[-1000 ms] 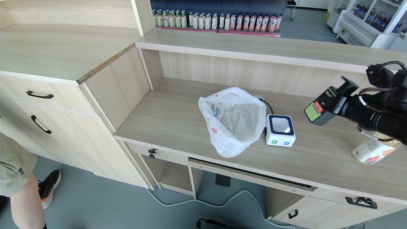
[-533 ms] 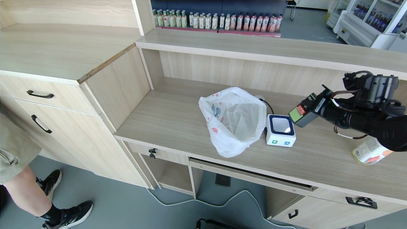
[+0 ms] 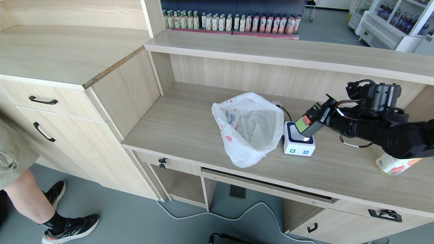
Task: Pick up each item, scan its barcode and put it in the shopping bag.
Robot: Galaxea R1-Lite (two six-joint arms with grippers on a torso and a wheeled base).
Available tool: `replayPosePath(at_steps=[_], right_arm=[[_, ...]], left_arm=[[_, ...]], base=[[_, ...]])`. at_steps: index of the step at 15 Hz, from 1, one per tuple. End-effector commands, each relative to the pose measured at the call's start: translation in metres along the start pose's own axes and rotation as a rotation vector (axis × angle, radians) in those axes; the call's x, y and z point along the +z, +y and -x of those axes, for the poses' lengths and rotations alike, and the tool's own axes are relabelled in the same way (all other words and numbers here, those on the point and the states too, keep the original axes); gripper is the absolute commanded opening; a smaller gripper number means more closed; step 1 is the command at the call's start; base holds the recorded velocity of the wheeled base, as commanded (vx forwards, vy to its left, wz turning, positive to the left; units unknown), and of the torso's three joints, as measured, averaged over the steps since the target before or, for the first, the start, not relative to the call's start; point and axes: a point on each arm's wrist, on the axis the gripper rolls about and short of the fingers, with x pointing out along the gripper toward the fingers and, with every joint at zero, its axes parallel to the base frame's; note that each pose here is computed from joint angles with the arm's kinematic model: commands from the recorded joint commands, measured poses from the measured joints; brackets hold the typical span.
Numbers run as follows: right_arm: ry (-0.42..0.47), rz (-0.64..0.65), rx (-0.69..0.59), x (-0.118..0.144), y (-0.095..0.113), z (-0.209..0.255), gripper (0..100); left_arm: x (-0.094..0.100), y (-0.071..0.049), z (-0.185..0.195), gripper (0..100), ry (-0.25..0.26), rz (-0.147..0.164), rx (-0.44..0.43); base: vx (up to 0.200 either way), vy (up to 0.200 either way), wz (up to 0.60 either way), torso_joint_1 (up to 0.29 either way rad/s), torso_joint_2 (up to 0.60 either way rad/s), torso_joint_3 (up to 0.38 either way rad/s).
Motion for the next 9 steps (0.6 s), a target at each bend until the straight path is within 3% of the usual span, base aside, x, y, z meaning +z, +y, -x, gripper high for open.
replayPosePath(at_steps=[1, 9], right_arm=[[0.019, 0.003, -0.002, -0.0063, -0.0011, -0.0058, 0], [0.008, 0.081, 0.0, -0.0073, -0.0035, -0.0138, 0]], left_arm=[[0.0, 0.0, 0.0, 100, -0.001, 0.001, 0.0], [0.0, 0.0, 0.0, 100, -0.001, 0.001, 0.0]], base=[[0.0, 0.0, 0.0, 0.0, 0.0, 0.0], [0.0, 0.0, 0.0, 0.0, 0.0, 0.0]])
